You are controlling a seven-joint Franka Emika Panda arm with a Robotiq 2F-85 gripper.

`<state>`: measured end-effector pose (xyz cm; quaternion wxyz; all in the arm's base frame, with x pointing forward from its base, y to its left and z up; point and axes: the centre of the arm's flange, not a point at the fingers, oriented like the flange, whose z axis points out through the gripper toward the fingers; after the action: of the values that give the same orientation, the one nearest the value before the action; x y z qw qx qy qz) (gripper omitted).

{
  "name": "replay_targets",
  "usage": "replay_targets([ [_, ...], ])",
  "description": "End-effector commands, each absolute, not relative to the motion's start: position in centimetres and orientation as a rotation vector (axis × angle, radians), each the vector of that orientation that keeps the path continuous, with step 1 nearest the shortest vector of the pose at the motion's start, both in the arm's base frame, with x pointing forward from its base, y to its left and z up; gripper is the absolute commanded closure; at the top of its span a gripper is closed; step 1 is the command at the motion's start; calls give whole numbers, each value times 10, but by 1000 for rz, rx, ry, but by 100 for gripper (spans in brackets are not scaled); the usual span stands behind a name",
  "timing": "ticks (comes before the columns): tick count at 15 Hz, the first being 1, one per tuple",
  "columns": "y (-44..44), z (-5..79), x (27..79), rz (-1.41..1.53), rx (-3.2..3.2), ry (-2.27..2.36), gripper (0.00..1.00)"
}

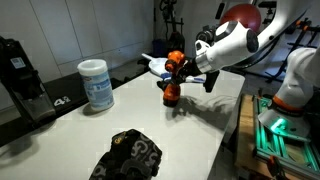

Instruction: Rotate the hand drilling machine clockwise and press the trigger switch

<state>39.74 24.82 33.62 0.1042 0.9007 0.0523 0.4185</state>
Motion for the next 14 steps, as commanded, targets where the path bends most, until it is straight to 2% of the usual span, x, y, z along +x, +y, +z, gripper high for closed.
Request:
replay_targets([
  [1, 247, 328, 401, 1236, 2676, 152, 26],
  [3, 247, 327, 401, 1236, 2680, 154, 36],
  [5, 248, 327, 401, 1234, 2681, 153, 35],
  [8, 248, 327, 403, 1238, 2684, 143, 46],
  [10, 248, 327, 404, 1239, 2686, 137, 46],
  [14, 248, 327, 404, 1239, 2687, 132, 54],
])
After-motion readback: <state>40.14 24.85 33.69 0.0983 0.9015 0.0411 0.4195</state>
